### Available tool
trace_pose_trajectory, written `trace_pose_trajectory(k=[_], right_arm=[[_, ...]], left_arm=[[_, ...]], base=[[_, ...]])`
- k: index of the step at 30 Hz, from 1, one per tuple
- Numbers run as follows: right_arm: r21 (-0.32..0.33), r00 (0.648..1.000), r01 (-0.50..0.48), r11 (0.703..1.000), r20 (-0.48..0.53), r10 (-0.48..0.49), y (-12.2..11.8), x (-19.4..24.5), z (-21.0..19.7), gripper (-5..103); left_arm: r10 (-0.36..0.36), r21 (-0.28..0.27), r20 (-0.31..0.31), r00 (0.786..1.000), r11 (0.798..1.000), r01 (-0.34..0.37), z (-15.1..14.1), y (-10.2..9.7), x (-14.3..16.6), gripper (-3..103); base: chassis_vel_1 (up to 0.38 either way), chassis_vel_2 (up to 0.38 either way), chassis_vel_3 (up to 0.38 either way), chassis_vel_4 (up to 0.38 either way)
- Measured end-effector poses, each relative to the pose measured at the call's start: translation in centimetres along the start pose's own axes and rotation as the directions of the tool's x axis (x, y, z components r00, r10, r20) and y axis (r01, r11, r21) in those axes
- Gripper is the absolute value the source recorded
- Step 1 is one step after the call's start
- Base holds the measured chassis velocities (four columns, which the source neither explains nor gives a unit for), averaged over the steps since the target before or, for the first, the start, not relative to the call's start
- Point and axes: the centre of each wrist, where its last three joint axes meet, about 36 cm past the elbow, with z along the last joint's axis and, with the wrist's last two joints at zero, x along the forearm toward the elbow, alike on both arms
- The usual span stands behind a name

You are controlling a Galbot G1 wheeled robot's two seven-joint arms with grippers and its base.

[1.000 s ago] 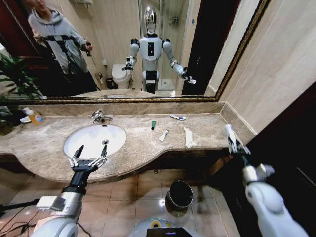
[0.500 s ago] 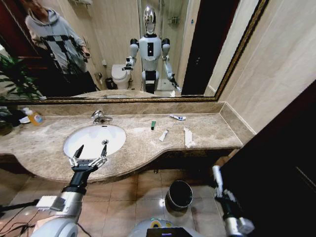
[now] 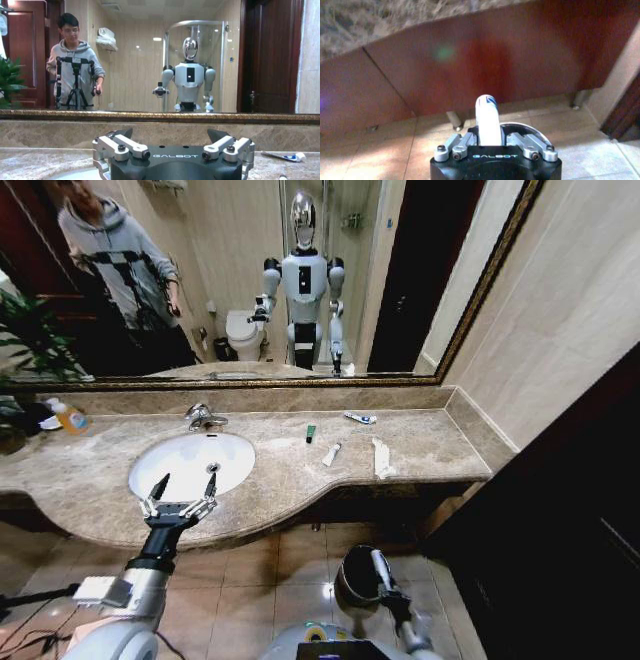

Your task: Pick up the trash from the sink and place it in the trash bin.

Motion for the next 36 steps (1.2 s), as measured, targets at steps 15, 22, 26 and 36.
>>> trace_pose_trajectory(k=[15, 22, 26, 36], right_arm=[[0.103, 0.993, -0.035, 0.994, -0.105, 0.046, -1.0, -5.2, 3.8, 26], [0.096, 0.994, -0.038, 0.995, -0.102, 0.048, -1.5, -5.6, 3.9, 35], [0.092, 0.995, -0.036, 0.995, -0.088, 0.044, -1.7, -5.5, 3.6, 51], [0.070, 0.999, -0.034, 0.997, -0.015, 0.035, -1.8, -4.3, 2.7, 89]], left_arm=[[0.000, 0.000, 0.000, 1.000, 1.000, 0.000, 0.0, 0.0, 0.0, 100], [0.000, 0.000, 0.000, 1.000, 1.000, 0.000, 0.0, 0.0, 0.0, 100], [0.000, 0.000, 0.000, 1.000, 1.000, 0.000, 0.0, 0.0, 0.0, 100], [0.000, 0.000, 0.000, 1.000, 1.000, 0.000, 0.0, 0.0, 0.0, 100]], base=[[0.000, 0.000, 0.000, 0.000], [0.000, 0.000, 0.000, 0.000], [0.000, 0.000, 0.000, 0.000], [0.000, 0.000, 0.000, 0.000]])
